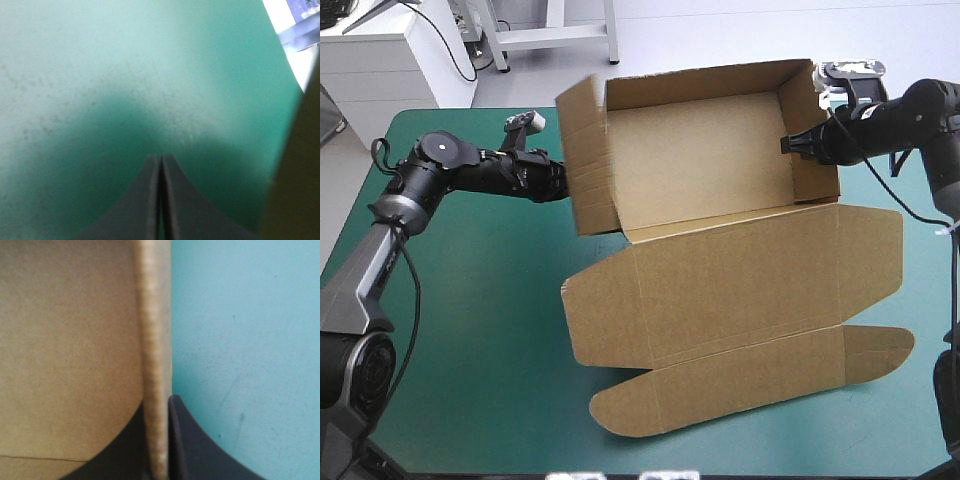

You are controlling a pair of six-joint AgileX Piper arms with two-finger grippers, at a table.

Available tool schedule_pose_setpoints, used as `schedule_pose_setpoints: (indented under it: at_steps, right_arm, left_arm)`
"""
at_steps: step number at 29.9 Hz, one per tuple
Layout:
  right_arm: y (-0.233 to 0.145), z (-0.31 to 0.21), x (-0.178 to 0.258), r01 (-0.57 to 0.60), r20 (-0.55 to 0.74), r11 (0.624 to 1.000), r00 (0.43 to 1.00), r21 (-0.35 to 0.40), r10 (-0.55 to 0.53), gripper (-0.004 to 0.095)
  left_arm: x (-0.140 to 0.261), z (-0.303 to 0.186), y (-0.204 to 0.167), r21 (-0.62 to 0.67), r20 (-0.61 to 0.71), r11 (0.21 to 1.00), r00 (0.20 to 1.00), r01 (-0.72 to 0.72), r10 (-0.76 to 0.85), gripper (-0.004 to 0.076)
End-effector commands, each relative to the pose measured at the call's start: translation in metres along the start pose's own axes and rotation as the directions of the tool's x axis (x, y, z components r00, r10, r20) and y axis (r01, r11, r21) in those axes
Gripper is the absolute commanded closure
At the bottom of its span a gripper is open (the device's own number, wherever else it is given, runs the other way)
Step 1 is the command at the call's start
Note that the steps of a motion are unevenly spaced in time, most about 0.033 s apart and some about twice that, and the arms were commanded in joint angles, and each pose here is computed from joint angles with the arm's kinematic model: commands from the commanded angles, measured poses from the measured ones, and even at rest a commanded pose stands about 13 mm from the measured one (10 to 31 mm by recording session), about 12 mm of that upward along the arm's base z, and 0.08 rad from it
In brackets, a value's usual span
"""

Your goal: Fold the box

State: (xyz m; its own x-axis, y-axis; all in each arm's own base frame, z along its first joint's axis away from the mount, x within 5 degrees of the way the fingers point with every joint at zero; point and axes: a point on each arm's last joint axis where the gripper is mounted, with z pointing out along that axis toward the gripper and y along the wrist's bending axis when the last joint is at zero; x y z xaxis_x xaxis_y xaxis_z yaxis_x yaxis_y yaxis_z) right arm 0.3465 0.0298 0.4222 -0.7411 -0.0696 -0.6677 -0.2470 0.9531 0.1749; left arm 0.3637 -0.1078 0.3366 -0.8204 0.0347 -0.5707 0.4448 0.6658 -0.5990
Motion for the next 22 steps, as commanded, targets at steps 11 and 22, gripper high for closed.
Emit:
schedule_pose_setpoints:
  at_steps: [11,22]
  right_arm:
    - [0.004,-0.027,-0.010,-0.004,0.125,1.000,0.992,0.025,0.001,0.0925]
    - [0.000,-0.027,-0.008,0.013,0.102,0.998,0.995,0.064,-0.019,0.0925]
  left_arm:
    - [0.003,-0.012,-0.085,0.180,0.080,0.974,0.989,-0.137,0.125,0.0731]
    - [0.003,-0.029,-0.099,0.174,0.137,0.965,0.975,-0.196,0.174,0.0731]
